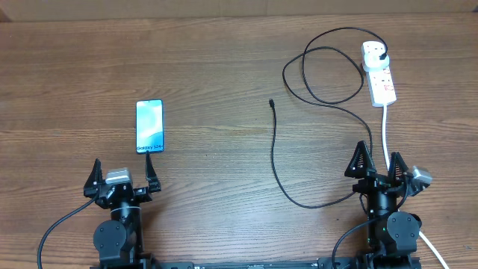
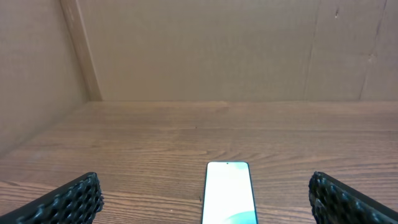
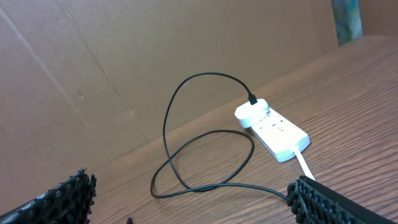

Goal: Plug charger to phone and switch on socket
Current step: 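Move the left gripper forward over the Galaxy phone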

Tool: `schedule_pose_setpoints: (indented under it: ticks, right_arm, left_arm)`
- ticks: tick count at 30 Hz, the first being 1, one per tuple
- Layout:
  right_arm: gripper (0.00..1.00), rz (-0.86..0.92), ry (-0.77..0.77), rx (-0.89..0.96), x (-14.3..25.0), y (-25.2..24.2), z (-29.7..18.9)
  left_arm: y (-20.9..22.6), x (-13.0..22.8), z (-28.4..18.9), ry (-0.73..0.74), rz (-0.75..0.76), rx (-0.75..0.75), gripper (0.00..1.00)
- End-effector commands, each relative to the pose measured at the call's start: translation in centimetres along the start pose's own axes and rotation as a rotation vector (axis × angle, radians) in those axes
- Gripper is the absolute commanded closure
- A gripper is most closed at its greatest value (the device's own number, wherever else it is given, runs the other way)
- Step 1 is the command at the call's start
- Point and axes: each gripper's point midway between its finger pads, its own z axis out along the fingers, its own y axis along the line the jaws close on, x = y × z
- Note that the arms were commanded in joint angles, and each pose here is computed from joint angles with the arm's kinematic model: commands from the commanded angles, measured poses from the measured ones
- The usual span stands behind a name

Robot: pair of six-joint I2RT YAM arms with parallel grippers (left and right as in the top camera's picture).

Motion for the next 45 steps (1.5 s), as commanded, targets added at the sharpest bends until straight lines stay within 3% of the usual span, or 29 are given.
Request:
schedule_pose_setpoints:
  ticks: [1, 22, 38, 45]
  right_arm:
    - [0.00, 0.002, -0.002, -0.001, 0.2, -0.1, 0.0]
    - [0.00, 0.002, -0.001, -0.001, 0.2, -0.1, 0.0]
    - [0.00, 0.002, -0.001, 0.000, 0.2, -0.1, 0.0]
    - [0.00, 0.002, -0.001, 0.000, 0.2, -0.1, 0.0]
  left_arm:
    - [-0.2, -1.9, -0.3, -0.042, -0.025, 0.013, 0.00]
    - [-0.1, -6.2, 0.9, 0.108, -0.011, 0.022, 0.00]
    - [-1.9, -8.9, 3.1, 0.390, -0.078, 0.124, 0.00]
    - [-3.4, -7.6, 4.4, 0.667, -0.116, 0.186, 0.00]
